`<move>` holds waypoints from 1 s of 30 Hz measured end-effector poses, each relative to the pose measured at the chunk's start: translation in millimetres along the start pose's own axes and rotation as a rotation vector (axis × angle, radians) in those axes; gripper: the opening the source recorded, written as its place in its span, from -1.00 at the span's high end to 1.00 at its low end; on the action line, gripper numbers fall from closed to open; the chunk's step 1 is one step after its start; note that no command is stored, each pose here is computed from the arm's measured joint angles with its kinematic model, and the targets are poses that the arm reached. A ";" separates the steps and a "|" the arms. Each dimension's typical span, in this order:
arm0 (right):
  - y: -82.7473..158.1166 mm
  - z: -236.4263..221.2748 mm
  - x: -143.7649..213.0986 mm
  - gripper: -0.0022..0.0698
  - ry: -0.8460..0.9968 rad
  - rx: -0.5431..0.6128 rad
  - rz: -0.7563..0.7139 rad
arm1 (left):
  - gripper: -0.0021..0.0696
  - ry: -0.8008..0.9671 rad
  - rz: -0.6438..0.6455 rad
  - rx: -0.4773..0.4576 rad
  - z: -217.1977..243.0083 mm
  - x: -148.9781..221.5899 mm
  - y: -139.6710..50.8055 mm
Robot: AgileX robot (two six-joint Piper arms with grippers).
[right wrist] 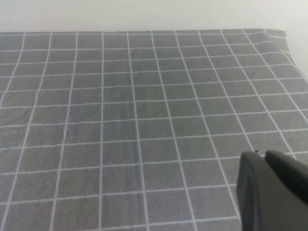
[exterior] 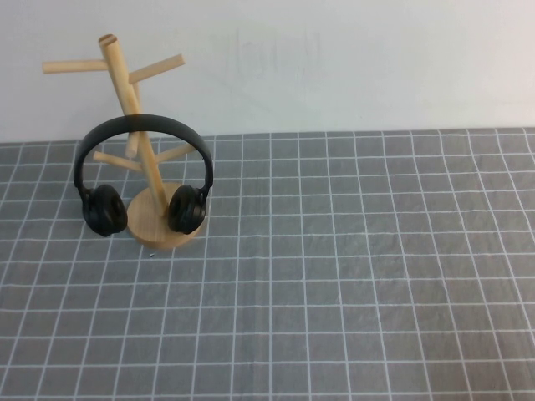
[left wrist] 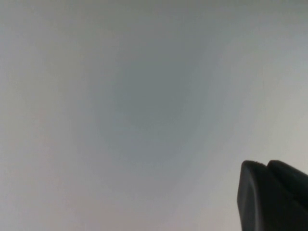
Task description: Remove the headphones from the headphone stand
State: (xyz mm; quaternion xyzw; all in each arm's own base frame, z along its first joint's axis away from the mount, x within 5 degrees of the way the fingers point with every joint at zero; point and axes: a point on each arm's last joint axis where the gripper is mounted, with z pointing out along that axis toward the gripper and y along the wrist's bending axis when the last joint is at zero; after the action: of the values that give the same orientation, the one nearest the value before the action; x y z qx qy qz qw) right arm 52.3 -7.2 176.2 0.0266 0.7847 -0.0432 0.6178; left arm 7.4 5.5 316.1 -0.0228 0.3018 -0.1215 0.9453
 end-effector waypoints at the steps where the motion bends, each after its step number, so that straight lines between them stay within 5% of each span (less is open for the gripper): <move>1: 0.0 0.0 0.0 0.96 0.000 0.000 0.000 | 0.95 -0.006 -0.003 0.004 6.0 -9.4 -1.7; 7: 0.0 0.0 0.0 0.96 0.000 0.000 0.000 | 0.95 0.255 -0.029 0.016 43.3 -37.0 -11.1; 14: 0.0 0.0 0.0 0.96 0.000 0.000 0.000 | 0.95 0.792 -0.006 0.009 75.8 -2.7 -15.3; 30: 0.0 0.0 0.0 0.96 0.000 0.000 0.000 | 0.95 1.098 0.002 -0.035 85.5 50.8 -10.4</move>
State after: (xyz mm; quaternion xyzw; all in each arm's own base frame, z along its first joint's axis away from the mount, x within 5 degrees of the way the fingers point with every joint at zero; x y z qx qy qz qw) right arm 52.3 -7.2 176.2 0.0266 0.7847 -0.0432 0.6178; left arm 94.5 -19.5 358.4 0.0285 0.7526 -0.1097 0.6487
